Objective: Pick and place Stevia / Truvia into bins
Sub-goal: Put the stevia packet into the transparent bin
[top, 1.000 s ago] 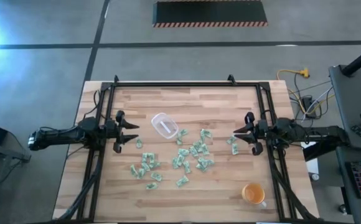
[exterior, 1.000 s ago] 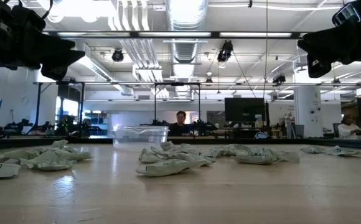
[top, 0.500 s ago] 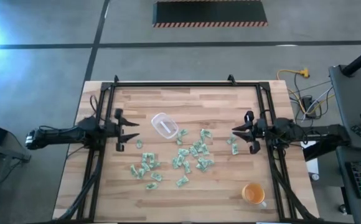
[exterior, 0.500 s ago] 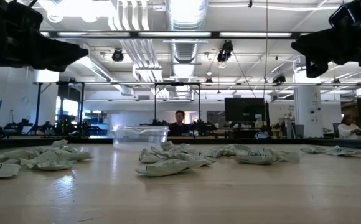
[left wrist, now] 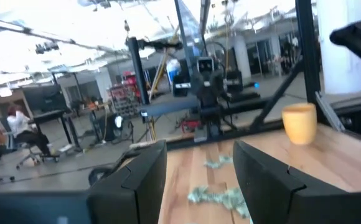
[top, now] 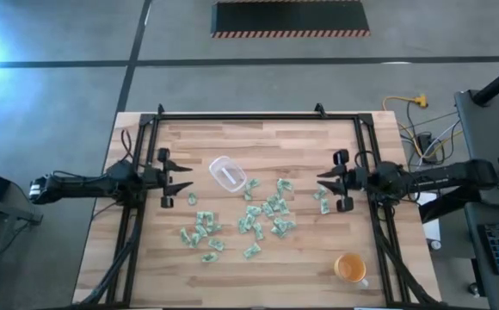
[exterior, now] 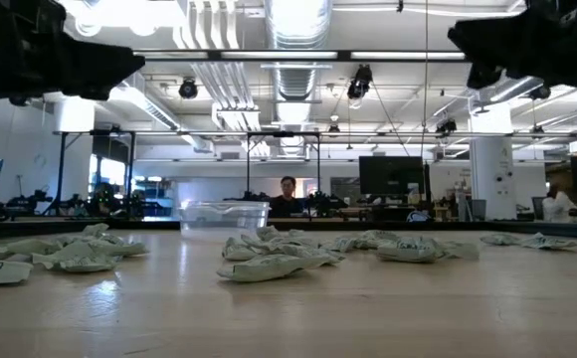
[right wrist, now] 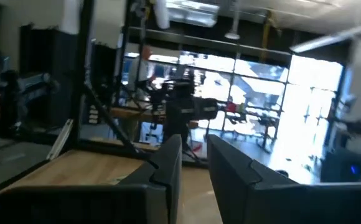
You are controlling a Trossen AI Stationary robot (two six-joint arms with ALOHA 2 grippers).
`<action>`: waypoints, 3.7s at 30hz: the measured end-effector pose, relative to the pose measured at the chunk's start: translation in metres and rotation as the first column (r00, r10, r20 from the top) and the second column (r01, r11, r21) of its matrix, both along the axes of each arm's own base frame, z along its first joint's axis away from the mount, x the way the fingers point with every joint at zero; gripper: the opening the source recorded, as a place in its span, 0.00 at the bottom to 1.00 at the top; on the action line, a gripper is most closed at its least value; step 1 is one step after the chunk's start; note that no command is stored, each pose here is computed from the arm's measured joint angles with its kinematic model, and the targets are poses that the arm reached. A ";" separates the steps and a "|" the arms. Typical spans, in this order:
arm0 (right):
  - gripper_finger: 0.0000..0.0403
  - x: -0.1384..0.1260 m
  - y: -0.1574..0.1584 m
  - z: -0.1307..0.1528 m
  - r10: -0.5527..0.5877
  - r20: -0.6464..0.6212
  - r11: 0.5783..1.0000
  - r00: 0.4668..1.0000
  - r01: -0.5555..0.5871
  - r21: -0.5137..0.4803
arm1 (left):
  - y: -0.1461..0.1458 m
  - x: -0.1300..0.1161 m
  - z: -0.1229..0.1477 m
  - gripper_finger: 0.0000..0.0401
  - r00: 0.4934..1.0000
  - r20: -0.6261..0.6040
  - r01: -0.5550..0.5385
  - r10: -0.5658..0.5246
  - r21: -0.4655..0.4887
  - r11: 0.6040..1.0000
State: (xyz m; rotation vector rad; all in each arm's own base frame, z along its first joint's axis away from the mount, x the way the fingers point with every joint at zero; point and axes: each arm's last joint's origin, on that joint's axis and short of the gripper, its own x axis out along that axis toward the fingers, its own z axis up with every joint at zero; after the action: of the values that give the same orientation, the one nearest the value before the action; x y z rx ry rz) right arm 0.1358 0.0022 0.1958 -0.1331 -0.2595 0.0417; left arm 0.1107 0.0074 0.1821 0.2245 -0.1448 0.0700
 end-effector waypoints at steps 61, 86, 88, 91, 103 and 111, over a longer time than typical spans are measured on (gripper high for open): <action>0.20 0.149 -0.024 -0.040 -0.273 -0.944 0.902 0.187 0.391 -0.184 | -0.001 0.024 0.014 0.42 0.995 -0.065 0.073 -0.070 0.054 0.996; 0.34 0.153 -0.043 -0.065 -0.182 -0.971 0.897 0.156 0.430 -0.099 | 0.000 0.028 0.009 0.42 0.991 -0.114 0.076 -0.070 0.048 0.996; 0.32 0.152 -0.043 -0.066 -0.181 -0.972 0.897 0.149 0.430 -0.101 | 0.000 0.028 0.009 0.42 0.991 -0.113 0.076 -0.070 0.048 0.996; 0.28 0.150 -0.042 -0.069 -0.179 -0.974 0.896 0.142 0.432 -0.102 | 0.000 0.028 0.008 0.42 0.991 -0.115 0.076 -0.070 0.047 0.996; 0.03 0.148 -0.042 -0.070 -0.191 -0.972 0.904 0.134 0.410 -0.122 | 0.000 0.028 0.008 0.42 0.991 -0.115 0.076 -0.070 0.047 0.996; 0.02 0.156 -0.043 -0.062 -0.200 -0.966 0.903 0.161 0.413 -0.118 | 0.000 0.028 0.008 0.42 0.991 -0.115 0.076 -0.070 0.047 0.996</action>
State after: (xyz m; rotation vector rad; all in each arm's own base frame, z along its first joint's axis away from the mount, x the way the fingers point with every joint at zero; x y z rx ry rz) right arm 0.2913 -0.0412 0.1337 0.0469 1.1045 -0.3277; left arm 0.1392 0.0072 0.1904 0.2738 -0.0413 -0.0195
